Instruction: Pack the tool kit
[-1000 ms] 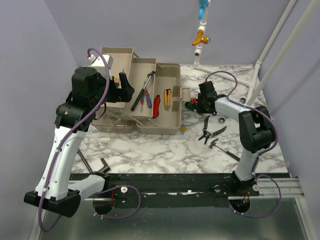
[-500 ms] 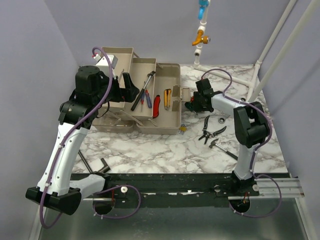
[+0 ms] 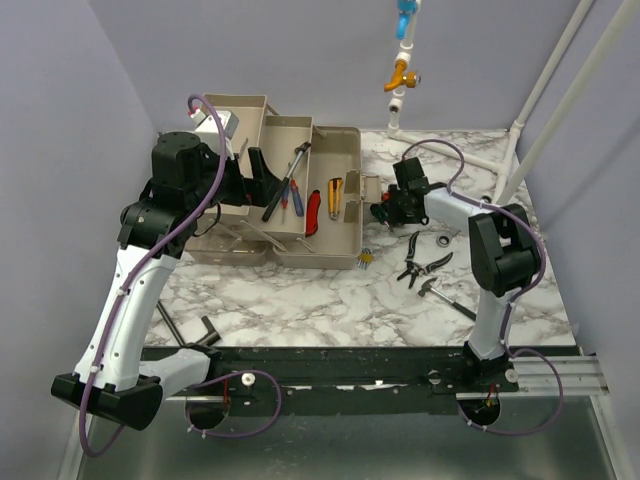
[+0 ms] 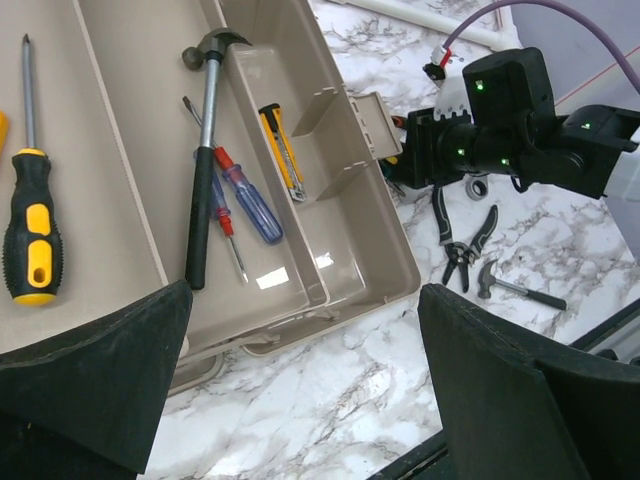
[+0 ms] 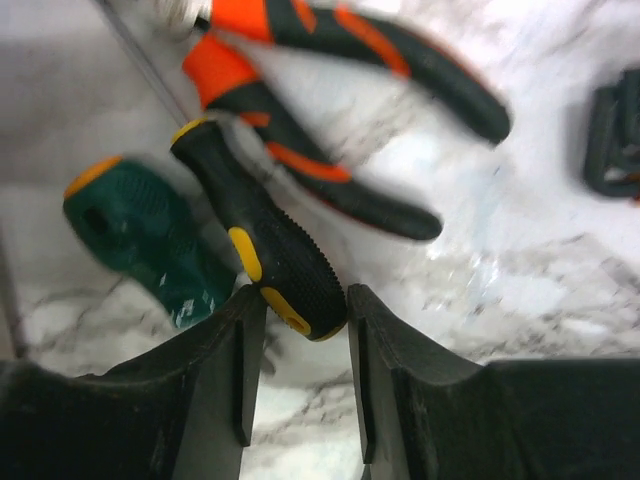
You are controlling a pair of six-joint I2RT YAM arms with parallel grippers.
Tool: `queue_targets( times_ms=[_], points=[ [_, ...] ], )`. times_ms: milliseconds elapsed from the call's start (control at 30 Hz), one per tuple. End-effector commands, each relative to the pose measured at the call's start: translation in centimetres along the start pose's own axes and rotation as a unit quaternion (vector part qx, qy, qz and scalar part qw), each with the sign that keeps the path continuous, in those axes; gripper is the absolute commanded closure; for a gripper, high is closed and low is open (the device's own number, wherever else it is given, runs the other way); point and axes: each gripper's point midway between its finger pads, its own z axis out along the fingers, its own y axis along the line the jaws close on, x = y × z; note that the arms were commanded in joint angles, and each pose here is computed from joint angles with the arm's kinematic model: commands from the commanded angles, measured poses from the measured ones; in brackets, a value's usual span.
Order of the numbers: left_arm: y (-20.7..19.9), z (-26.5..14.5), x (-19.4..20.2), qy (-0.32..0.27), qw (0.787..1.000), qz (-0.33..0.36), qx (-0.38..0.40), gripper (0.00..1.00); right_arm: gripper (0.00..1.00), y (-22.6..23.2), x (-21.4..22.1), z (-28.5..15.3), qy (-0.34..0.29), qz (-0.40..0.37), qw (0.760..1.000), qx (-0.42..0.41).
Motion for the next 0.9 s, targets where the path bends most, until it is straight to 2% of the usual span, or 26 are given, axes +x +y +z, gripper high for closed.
queue_targets(
  times_ms=[0,200,400,767,867],
  points=[
    [-1.6,-0.3,0.3,-0.001,0.999,0.000,0.041,0.01,0.71,0.6,2.8,-2.7,0.031,0.015,0.999,-0.037],
    [-2.1,-0.4,0.9,0.002,0.998,-0.008,0.058,0.01,0.76,0.9,5.8,-5.2,0.041,0.024,0.996,-0.074],
    [-2.5,-0.5,1.7,0.007,0.997,-0.014,0.071,0.01,0.78,1.1,6.4,-7.4,0.034,0.033,0.994,-0.096],
    [-2.6,-0.1,3.6,0.023,0.996,-0.025,0.083,0.01,0.74,1.2,9.1,-6.3,0.073,0.048,0.991,-0.100],
    [-2.5,0.0,4.2,0.025,0.996,-0.028,0.085,0.01,0.68,1.1,9.4,-6.1,0.079,0.048,0.991,-0.097]
  ],
)
